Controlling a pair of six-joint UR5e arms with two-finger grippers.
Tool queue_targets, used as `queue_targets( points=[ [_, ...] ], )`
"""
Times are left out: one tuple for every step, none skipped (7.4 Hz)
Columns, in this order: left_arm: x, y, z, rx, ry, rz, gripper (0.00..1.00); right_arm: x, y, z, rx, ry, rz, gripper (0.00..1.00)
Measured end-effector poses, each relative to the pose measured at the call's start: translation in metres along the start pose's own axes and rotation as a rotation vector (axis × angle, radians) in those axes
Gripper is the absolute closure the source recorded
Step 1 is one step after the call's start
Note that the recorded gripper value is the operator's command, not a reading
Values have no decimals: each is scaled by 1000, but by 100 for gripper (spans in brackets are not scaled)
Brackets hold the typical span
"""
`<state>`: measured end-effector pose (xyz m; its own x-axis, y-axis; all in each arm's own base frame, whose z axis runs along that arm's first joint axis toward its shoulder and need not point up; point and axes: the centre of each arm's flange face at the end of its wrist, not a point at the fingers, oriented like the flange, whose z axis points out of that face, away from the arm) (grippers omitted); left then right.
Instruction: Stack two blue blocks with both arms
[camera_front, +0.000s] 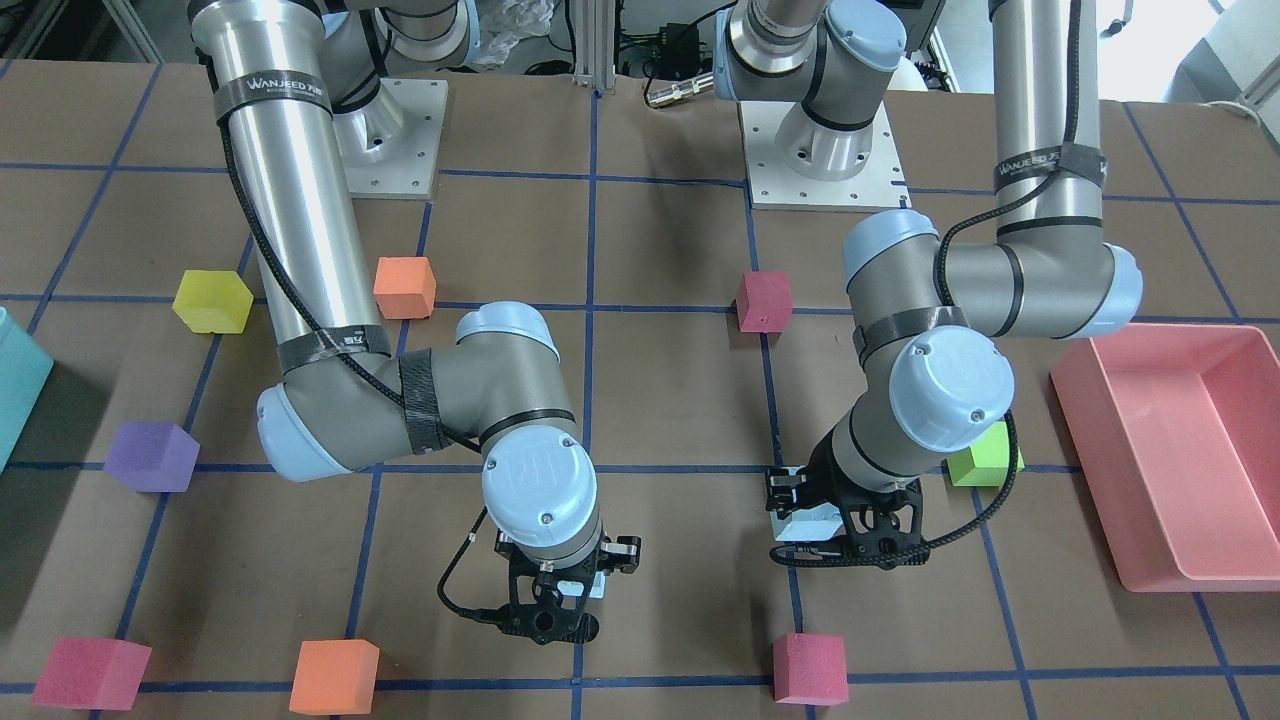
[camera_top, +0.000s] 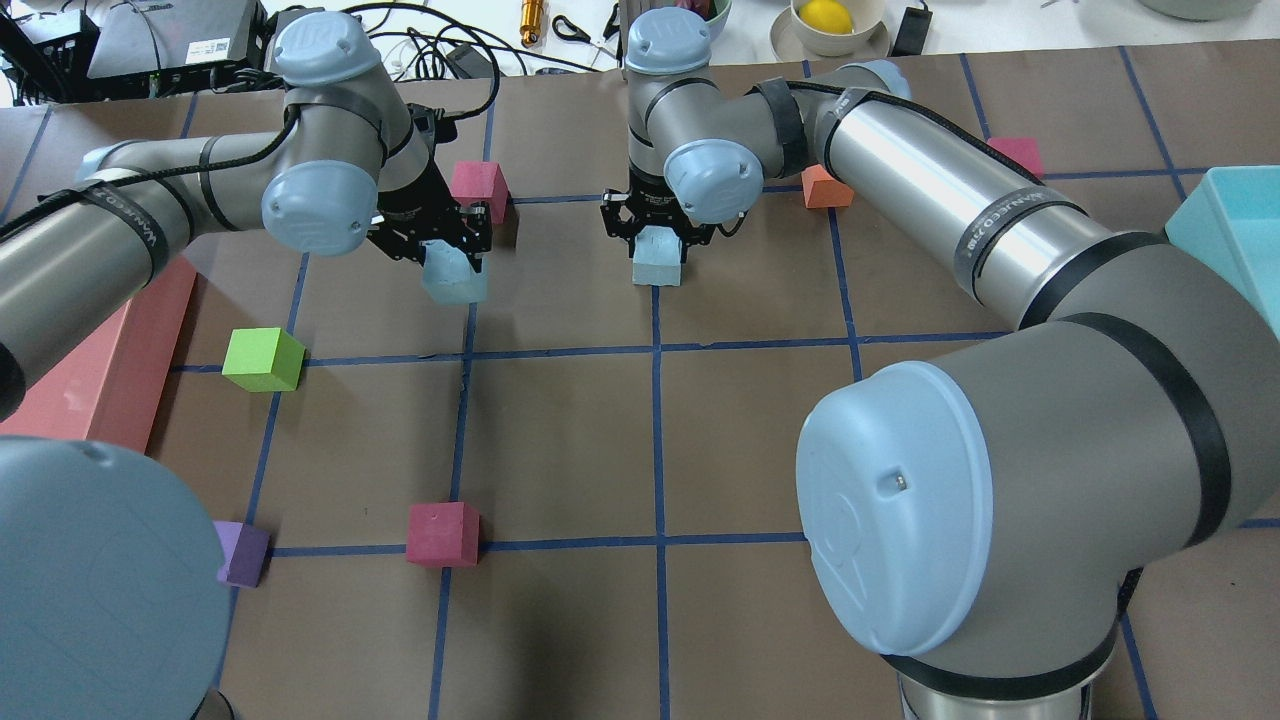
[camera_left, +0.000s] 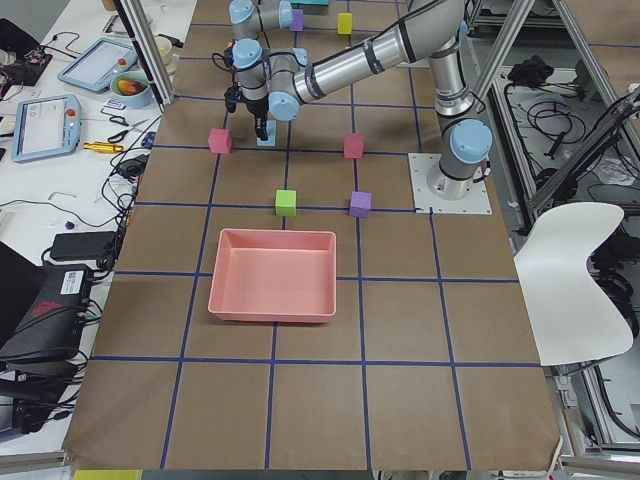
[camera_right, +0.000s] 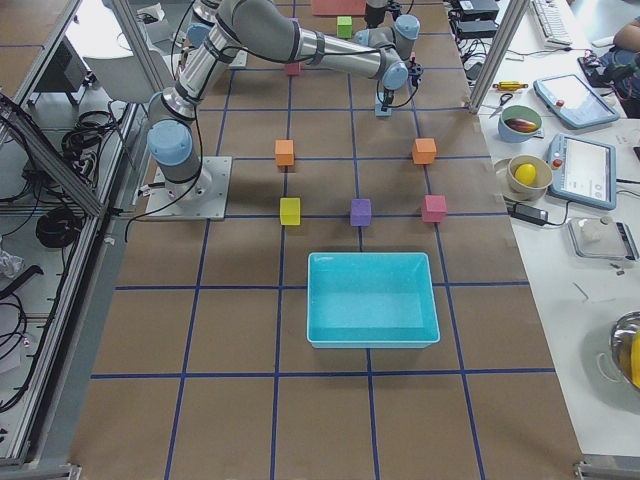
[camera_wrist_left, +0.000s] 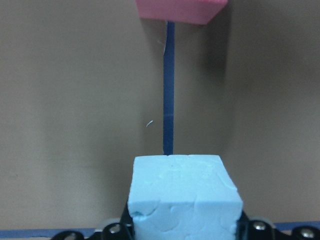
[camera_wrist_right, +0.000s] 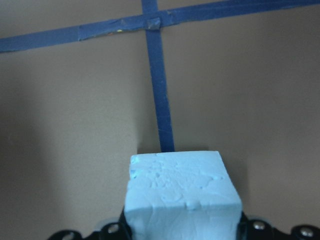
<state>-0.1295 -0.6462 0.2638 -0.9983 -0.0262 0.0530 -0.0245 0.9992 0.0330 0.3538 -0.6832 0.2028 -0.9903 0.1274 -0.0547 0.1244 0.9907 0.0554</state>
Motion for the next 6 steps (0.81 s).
queue_targets(
  points=[
    [3, -10, -16, -1, 2, -10, 100, 0, 1, -4, 4, -2, 2, 0],
    [9, -17, -26, 1, 4, -20, 100, 0, 1, -13, 14, -5, 1, 0],
    [24, -21, -33, 9, 3, -23, 100, 5, 2, -37, 33, -11, 1, 0],
    [48, -24, -40, 24, 2, -21, 100, 17, 6, -75, 53, -13, 3, 0],
    [70, -27, -44, 32, 1, -22, 100, 38, 9, -112, 67, -2, 7, 0],
    [91, -28, -45, 31, 2, -26, 100, 71, 9, -142, 66, 15, 5, 0]
  ],
)
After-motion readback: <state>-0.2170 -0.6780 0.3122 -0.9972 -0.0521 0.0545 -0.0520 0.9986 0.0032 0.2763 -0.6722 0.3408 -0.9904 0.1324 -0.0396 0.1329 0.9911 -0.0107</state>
